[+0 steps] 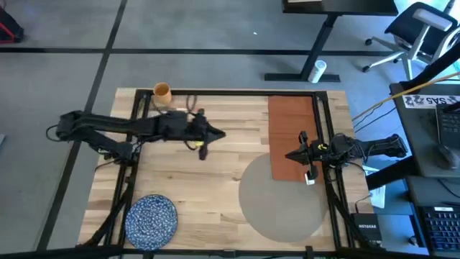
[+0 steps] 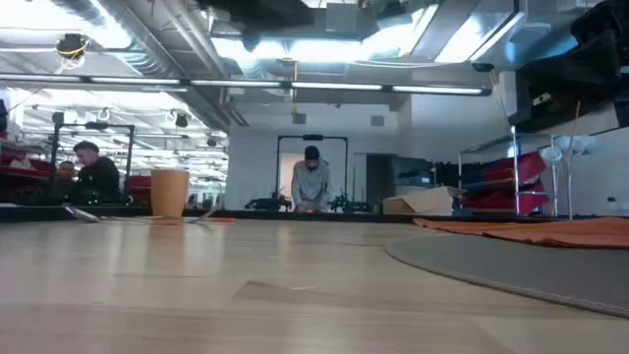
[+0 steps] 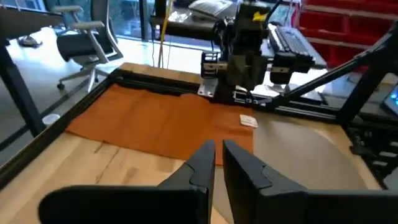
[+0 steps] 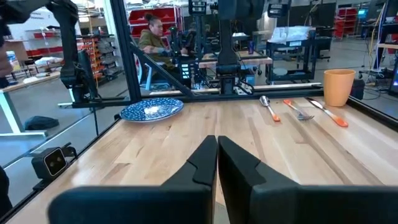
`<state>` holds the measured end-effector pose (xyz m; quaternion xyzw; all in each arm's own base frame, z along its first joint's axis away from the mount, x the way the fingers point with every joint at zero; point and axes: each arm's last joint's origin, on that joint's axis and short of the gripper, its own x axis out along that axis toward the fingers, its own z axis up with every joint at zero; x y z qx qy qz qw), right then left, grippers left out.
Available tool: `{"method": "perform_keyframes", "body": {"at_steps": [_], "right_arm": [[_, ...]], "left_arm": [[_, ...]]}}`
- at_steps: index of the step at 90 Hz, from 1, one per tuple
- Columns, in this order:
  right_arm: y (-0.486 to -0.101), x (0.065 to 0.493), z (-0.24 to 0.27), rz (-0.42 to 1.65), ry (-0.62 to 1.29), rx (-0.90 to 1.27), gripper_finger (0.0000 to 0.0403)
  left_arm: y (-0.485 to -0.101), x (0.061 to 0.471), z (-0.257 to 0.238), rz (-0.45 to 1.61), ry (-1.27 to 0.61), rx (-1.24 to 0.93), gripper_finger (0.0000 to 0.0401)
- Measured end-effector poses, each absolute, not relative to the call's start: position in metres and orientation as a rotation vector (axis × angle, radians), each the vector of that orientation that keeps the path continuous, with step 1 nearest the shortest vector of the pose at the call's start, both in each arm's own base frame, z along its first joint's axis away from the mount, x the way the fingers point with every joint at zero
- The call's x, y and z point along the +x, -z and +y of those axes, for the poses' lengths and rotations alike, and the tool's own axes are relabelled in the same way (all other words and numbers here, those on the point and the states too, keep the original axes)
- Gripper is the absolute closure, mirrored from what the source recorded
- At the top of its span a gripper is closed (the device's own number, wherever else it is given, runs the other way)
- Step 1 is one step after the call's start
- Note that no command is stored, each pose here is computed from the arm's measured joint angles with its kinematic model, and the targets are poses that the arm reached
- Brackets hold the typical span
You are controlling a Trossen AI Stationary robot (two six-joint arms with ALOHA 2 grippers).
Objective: Set table place
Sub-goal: Fold the orange napkin
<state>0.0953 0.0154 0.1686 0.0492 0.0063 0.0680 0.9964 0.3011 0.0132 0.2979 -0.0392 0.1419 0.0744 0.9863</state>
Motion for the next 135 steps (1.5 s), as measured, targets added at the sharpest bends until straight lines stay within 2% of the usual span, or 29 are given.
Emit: {"method": "perform_keyframes", "body": {"at_steps": [50,100,135], "right_arm": [[-0.169,0.095,0.015,0.012,-0.136,0.099,0.0403],[-0.169,0.095,0.015,0.009,-0.136,0.099,0.0403],[-0.169,0.095,0.015,0.008,-0.136,0.099,0.0403]], "left_arm": [[-0.26,0.371,0.036,0.414,-0.204,-0.085,0.0387],[-0.243,0.432,0.044,0.438,-0.124,0.08,0.0387],[-0.222,0.473,0.047,0.437,0.001,0.132,0.0387]]}}
